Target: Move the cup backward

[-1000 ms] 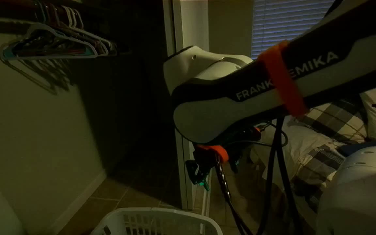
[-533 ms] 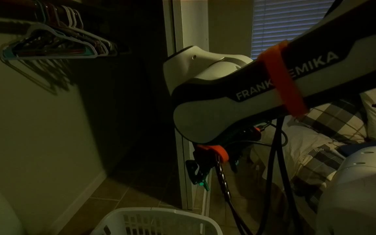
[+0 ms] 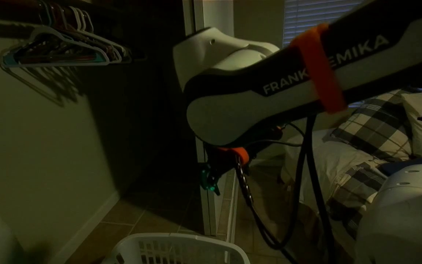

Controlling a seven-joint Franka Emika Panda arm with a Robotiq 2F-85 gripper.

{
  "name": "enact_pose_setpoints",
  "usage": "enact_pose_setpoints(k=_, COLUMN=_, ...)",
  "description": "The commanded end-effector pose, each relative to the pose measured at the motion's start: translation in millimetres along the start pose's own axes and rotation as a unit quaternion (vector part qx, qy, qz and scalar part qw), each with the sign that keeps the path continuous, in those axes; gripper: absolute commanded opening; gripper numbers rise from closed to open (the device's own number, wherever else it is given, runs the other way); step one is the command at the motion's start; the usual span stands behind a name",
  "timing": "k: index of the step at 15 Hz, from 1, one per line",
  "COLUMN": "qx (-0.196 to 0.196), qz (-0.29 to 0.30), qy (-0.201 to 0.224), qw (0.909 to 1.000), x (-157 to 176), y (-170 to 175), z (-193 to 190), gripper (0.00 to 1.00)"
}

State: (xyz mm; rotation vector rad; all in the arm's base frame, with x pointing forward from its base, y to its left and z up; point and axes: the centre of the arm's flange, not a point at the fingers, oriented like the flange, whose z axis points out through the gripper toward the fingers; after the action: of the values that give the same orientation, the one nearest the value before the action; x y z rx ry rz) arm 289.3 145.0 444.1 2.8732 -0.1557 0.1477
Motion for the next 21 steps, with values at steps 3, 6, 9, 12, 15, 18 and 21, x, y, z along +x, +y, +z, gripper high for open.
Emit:
enact_pose_setpoints(k=3, qx=0.065, qz=-0.098, qy=0.111, qw=0.9868, x=42, y=-27, z=-95, gripper=1.0)
enact_pose_setpoints(k=6, qx=0.109, qz=-0.144, qy=0.171, qw=0.9686, x=45, y=-45, z=-131, gripper=1.0)
enact_pose_setpoints(k=9, qx=0.154, qz=-0.189, qy=0.218, qw=0.945, x=41, y=-64, z=-151, gripper=1.0)
enact_pose_setpoints(k=12, qx=0.204, qz=-0.23, qy=0.253, qw=0.9173, x=38, y=-81, z=-163, gripper=1.0)
enact_pose_setpoints(k=15, qx=0.251, qz=-0.275, qy=0.27, qw=0.888, x=32, y=-93, z=-170, gripper=1.0)
enact_pose_setpoints(k=18, qx=0.237, qz=-0.278, qy=0.26, qw=0.8938, x=24, y=-96, z=-165, gripper=1.0)
enact_pose_setpoints(k=21, qx=0.242, qz=-0.29, qy=0.252, qw=0.8909, x=27, y=-100, z=-159, gripper=1.0)
